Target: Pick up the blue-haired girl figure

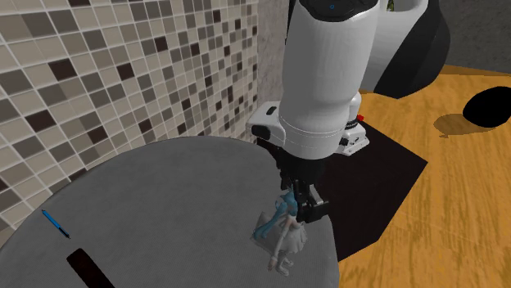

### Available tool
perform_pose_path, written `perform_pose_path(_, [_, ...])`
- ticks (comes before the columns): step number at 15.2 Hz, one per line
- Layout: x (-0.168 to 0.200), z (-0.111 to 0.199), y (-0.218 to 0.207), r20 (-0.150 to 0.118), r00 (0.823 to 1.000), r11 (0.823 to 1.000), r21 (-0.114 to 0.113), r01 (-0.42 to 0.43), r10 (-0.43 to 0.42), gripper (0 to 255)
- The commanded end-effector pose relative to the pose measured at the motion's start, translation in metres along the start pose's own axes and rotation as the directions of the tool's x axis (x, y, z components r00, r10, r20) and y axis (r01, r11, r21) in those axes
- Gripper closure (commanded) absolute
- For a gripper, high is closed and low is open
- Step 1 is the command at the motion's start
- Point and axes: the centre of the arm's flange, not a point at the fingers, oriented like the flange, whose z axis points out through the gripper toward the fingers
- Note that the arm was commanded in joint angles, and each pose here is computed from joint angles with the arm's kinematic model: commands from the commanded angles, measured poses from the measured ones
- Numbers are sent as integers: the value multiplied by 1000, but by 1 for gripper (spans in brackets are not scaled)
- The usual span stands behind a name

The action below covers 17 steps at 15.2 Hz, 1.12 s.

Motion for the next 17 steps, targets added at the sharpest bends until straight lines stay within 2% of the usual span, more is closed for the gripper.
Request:
perform_pose_path(1, [-1,1,-1,1,1000,1000,0,0,0,255])
perform_pose_path(17, [-3,-78,7,1,1000,1000,0,0,0,255])
